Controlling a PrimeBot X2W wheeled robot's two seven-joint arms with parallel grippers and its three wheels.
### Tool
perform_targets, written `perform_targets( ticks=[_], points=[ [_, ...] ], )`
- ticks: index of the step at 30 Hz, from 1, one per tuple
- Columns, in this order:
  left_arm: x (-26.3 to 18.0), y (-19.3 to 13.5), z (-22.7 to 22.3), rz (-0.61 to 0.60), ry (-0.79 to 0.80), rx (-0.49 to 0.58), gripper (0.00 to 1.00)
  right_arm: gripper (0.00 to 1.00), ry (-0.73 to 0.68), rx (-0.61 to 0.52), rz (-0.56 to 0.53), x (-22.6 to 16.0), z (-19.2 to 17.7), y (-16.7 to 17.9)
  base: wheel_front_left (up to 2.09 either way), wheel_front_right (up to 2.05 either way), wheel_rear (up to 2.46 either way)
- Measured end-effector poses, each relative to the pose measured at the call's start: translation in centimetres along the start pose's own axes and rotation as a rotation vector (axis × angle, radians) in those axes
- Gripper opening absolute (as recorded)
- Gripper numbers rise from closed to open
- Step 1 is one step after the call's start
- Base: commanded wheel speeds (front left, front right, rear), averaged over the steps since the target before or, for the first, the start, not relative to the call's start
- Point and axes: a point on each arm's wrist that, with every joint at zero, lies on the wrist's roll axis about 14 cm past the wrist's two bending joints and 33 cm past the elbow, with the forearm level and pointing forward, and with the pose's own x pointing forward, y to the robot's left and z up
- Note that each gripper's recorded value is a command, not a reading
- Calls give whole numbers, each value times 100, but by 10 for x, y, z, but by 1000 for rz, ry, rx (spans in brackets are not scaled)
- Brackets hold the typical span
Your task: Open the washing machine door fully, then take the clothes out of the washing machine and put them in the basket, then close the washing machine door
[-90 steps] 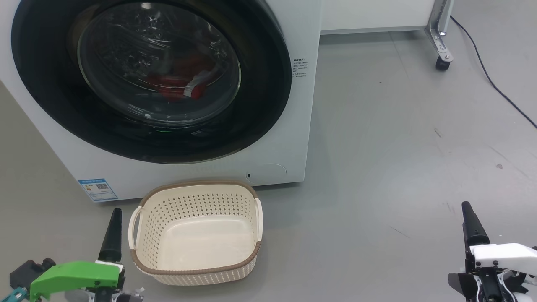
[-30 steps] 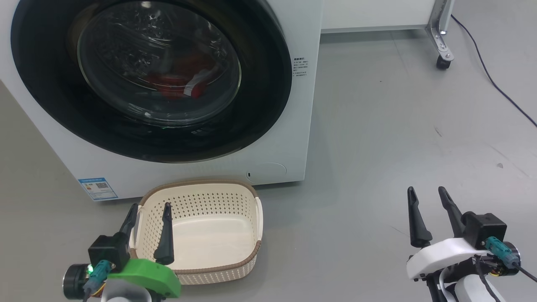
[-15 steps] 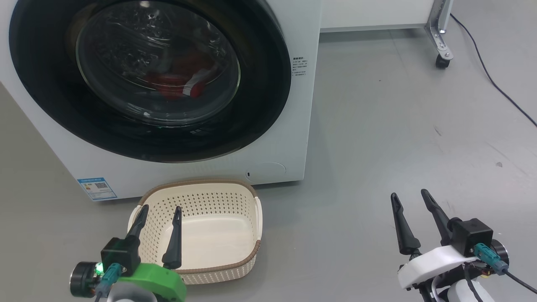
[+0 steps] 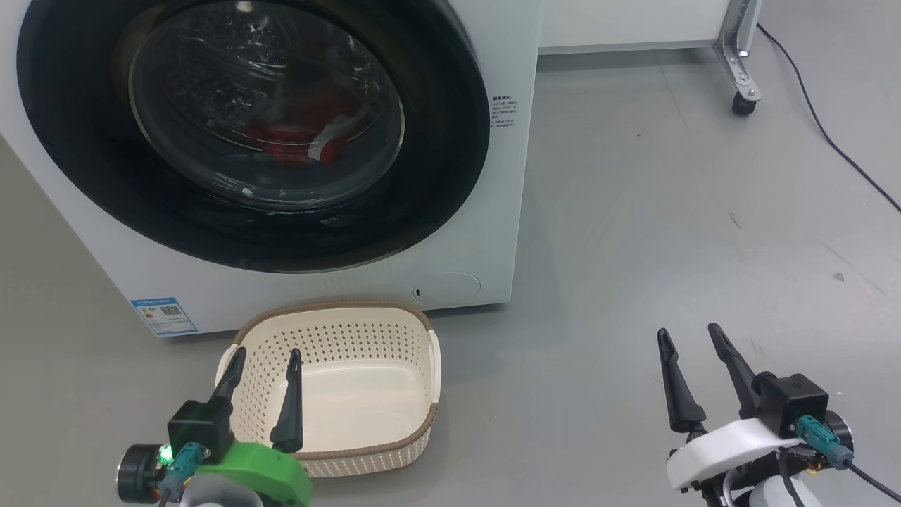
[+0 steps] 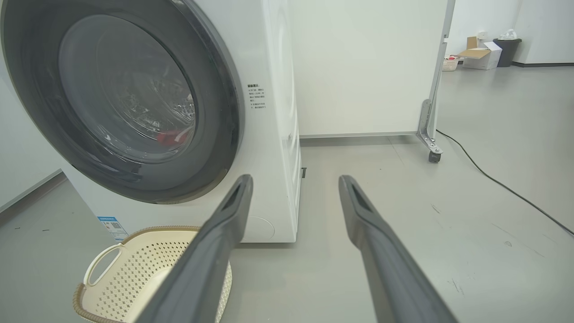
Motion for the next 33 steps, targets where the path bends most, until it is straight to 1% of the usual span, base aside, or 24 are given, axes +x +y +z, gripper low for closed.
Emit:
perform_targets(
  ticks=[11, 13, 14, 26, 33],
  points=[
    [-1, 2, -2, 8, 5, -3, 100, 100, -4, 2, -6, 0, 1, 0, 0, 0, 0],
    [-1, 2, -2, 10, 5, -4, 100, 4, -5, 5, -7, 0, 1, 0, 0, 0, 0],
    [-1, 2, -2, 10, 5, -5, 100, 0, -4, 6, -8, 0, 1, 0, 0, 0, 0],
    [-1, 2, -4, 18, 9, -12, 100, 0, 6, 10, 15, 1, -3, 4, 0, 0, 0],
    [-1, 4, -6, 24, 17, -11, 100, 0, 26, 18, 9, 2, -9, 1, 0, 0, 0]
  ],
)
